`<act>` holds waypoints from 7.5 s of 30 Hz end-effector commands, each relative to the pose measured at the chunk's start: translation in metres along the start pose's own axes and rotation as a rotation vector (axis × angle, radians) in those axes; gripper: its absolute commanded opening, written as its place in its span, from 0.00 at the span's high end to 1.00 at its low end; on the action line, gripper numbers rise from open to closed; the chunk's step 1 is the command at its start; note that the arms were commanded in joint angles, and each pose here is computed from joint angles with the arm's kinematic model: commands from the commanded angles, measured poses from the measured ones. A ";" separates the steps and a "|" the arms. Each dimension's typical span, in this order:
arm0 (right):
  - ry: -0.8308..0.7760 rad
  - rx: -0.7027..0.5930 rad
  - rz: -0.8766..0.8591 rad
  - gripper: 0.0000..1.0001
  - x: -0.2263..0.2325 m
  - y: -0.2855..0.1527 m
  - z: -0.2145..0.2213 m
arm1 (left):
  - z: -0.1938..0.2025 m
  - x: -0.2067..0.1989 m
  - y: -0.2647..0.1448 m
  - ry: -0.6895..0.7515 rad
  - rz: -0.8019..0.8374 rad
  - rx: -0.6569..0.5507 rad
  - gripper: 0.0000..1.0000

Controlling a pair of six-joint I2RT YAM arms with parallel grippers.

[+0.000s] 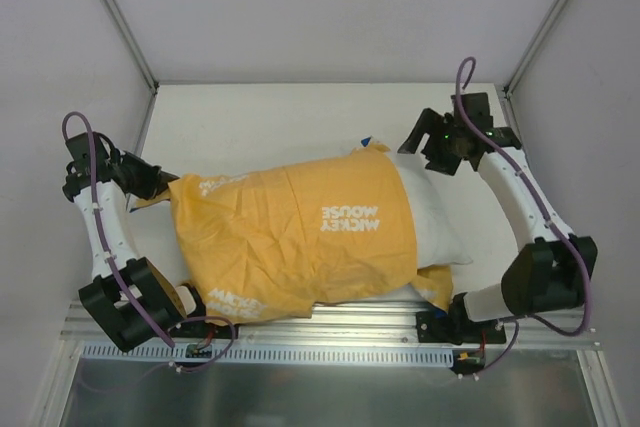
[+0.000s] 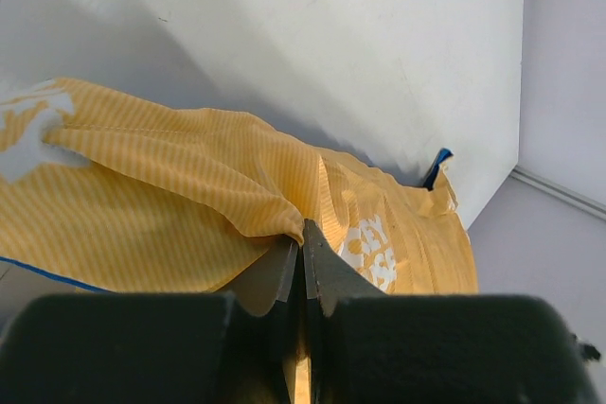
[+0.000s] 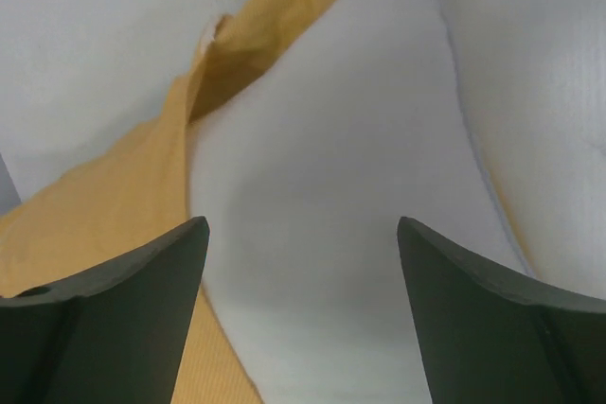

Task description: Remove the pillowcase from the pillow

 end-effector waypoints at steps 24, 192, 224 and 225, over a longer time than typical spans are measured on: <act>0.391 -0.509 0.168 0.99 -0.096 -0.143 -0.031 | -0.029 -0.036 -0.034 0.047 0.096 -0.121 1.00; -0.300 0.122 0.197 0.04 -0.015 -0.022 0.137 | 0.178 -0.017 0.105 0.676 -0.253 0.387 0.43; -0.135 -0.341 0.196 0.99 -0.021 -0.137 0.042 | 0.167 -0.095 -0.007 0.745 0.260 0.278 0.32; -0.134 -0.330 0.200 0.99 -0.021 -0.134 0.043 | 0.183 -0.093 -0.002 0.788 0.249 0.321 0.20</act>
Point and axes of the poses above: each gripper's point midway between its finger pads, its own y axis out along the fingers, its own x axis along the line the jaws close on, z = x × y, the point moved 6 cm from there along -y, back along the fingers, and after that the axes turned 9 degrees about -y, right-handed, at the moved point
